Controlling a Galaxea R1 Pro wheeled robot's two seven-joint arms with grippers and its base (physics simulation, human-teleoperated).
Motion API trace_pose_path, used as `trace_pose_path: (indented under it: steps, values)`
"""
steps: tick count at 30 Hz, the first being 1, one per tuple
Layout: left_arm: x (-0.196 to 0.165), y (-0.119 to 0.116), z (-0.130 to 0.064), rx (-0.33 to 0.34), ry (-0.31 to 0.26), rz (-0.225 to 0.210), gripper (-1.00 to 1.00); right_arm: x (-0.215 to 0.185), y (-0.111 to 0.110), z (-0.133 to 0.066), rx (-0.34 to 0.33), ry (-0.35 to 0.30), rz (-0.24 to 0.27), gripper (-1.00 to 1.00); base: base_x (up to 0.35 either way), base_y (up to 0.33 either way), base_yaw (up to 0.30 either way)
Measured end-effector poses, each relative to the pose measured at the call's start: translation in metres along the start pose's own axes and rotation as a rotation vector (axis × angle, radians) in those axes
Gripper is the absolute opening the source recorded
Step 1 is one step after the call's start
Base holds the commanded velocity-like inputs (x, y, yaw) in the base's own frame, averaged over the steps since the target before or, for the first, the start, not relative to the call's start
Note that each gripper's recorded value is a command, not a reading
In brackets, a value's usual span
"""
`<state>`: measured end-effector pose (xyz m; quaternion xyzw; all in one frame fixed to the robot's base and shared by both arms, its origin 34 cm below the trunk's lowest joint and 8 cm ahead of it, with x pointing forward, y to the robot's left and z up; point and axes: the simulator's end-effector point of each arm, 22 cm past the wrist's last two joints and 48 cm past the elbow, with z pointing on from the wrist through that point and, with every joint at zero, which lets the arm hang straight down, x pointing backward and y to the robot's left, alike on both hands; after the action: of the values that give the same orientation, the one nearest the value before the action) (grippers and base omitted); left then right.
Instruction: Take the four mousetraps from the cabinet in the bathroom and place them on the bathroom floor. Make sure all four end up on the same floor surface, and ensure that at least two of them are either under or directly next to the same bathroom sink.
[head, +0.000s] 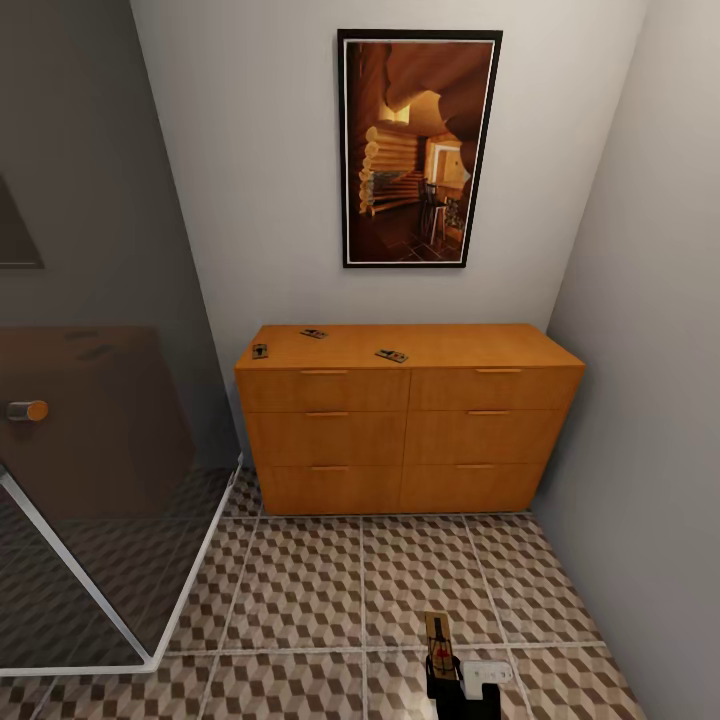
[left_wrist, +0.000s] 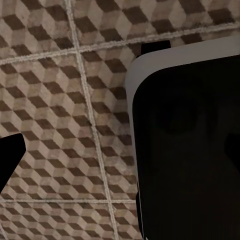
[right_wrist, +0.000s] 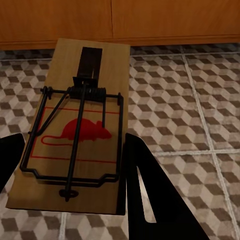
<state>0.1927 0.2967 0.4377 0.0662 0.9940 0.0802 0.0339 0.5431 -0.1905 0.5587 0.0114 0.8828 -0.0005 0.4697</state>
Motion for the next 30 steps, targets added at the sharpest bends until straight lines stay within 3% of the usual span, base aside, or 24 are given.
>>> trace_pose_path:
  steps: [30]
  values:
    - [0.0000, 0.0001, 0.0000, 0.000, 0.000, 0.000, 1.00, 0.0001, -0.0001, -0.0001, 0.000, 0.000, 0.000, -1.00, 0.000, 0.000, 0.000]
